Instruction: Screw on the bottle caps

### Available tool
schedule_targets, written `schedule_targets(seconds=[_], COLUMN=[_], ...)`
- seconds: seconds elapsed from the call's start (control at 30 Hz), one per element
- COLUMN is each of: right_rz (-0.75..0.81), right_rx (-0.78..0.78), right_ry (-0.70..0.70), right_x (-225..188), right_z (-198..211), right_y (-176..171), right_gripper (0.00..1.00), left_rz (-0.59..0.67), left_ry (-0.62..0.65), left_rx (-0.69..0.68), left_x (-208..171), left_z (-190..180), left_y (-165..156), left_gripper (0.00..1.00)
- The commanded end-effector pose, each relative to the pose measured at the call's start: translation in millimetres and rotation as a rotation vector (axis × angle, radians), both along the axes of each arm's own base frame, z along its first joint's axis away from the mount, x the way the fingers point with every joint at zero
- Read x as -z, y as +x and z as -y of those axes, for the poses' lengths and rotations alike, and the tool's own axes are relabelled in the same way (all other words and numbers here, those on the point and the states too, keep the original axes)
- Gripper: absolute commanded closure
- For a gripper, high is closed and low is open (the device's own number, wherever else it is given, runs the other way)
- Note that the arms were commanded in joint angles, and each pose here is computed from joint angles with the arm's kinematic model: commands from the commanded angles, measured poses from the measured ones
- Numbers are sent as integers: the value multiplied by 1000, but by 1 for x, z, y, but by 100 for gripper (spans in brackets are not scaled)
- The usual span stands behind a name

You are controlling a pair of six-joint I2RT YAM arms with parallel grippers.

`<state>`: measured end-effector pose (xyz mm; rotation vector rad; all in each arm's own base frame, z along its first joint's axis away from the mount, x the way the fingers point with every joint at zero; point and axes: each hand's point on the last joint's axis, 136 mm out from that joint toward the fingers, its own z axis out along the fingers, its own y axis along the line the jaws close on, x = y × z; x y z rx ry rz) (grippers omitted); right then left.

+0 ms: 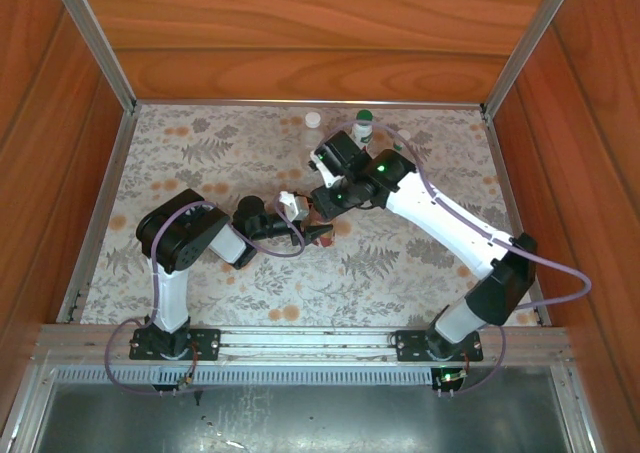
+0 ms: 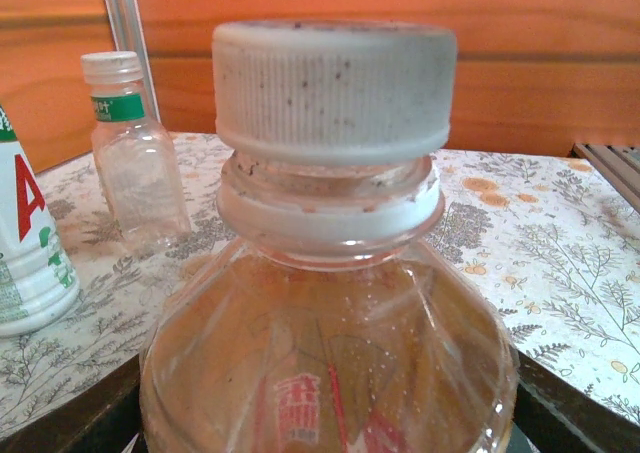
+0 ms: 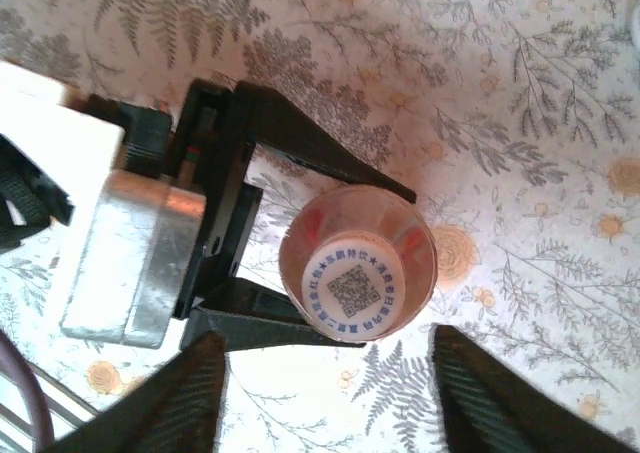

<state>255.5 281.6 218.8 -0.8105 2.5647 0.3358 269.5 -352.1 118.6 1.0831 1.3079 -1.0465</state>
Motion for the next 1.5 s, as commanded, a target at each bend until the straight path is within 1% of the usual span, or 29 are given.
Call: schedule_targets(seconds=[0.0,0.07,0.13,0.3,0.4,0.5,0.57,0.73,0.8,0.97,1.13,1.2,1.27,1.3,1.33,1.43,1.47], right_rz=[-49,-78,-92,-124,-143,-155,-176,-242,-278,-354,-322,-274,-198,-159,-112,31,71], right_rx=[24,25,29,35,40,47,54,45,37,-14,-25,-38,-55,-67,-90,-172,-206], right_ry=[64,86,82,75,72,77,89,124,143,245,306,302,279,265,240,170,145], right_x=[3,7,12,24,31,36,40,50,50,37,18,13,7,5,3,-6,-9], right_z=[0,-2,-1,2,5,8,10,11,10,1,-1,2,8,11,16,27,31], right_y=[4,7,10,13,12,10,7,-8,-17,-39,-43,-40,-34,-32,-29,-22,-22], right_gripper=[53,60,64,69,74,77,82,88,88,89,90,88,80,74,66,42,36], left_rz=[-49,-48,-48,-47,-48,-51,-52,-60,-64,-65,-63,-60,-49,-39,-21,79,114], left_ry=[44,45,45,44,45,44,44,40,38,36,34,34,40,43,49,75,86], left_rx=[31,31,29,26,25,25,24,23,26,30,33,34,36,34,32,14,5], left_x=[19,19,19,18,19,19,19,18,18,17,16,15,17,17,18,17,17], left_z=[-1,-2,-2,-3,-3,-3,-4,-4,-3,-3,-3,-3,-3,-4,-5,-7,-9], left_y=[-10,-10,-10,-10,-9,-9,-8,-8,-8,-8,-8,-9,-10,-10,-11,-17,-19], left_gripper=[32,32,32,32,32,32,32,32,32,32,32,32,32,33,33,33,34])
